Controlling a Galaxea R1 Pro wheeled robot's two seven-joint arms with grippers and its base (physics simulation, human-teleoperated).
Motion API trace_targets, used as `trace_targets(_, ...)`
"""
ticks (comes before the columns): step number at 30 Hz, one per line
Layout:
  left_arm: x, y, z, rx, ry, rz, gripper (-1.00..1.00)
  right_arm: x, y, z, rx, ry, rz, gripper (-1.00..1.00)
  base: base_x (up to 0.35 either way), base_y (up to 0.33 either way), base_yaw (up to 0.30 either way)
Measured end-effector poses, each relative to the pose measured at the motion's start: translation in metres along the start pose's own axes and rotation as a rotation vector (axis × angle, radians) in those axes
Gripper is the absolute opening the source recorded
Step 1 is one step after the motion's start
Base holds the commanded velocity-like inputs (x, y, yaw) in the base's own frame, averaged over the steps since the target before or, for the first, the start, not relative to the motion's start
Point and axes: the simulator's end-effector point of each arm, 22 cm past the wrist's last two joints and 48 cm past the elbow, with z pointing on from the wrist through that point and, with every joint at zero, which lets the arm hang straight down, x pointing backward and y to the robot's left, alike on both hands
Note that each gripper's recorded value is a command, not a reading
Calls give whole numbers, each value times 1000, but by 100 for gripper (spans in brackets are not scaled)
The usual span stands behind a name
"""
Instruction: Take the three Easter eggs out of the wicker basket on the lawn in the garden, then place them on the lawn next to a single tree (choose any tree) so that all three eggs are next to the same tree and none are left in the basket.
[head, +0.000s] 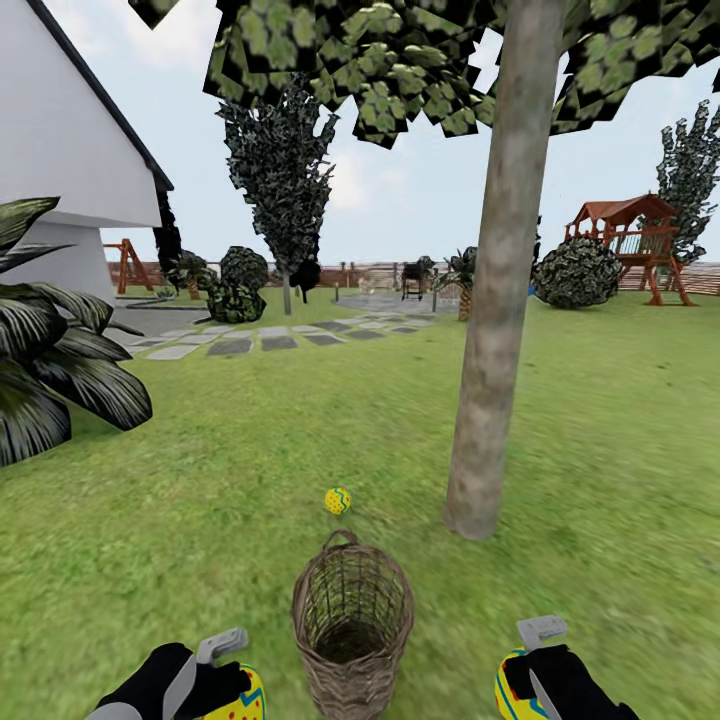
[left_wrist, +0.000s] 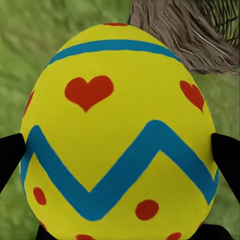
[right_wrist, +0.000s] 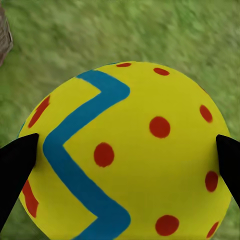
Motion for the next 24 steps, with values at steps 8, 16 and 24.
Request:
trace_targets(8,-6,-5,-13,2,-1,2,-100,-8,-2,-12,-2,-1,-1,-100,0,-231,0)
trace_targets(16,-9,-13,-24,7,3,5,-100,-16,-6,-23,-3,1,-1,-100,0,-315,0)
trace_targets(24,-5,-29,-25,24,12,13,-100,-17,-6,-26,-3,1,-1,-100,0,-316,8)
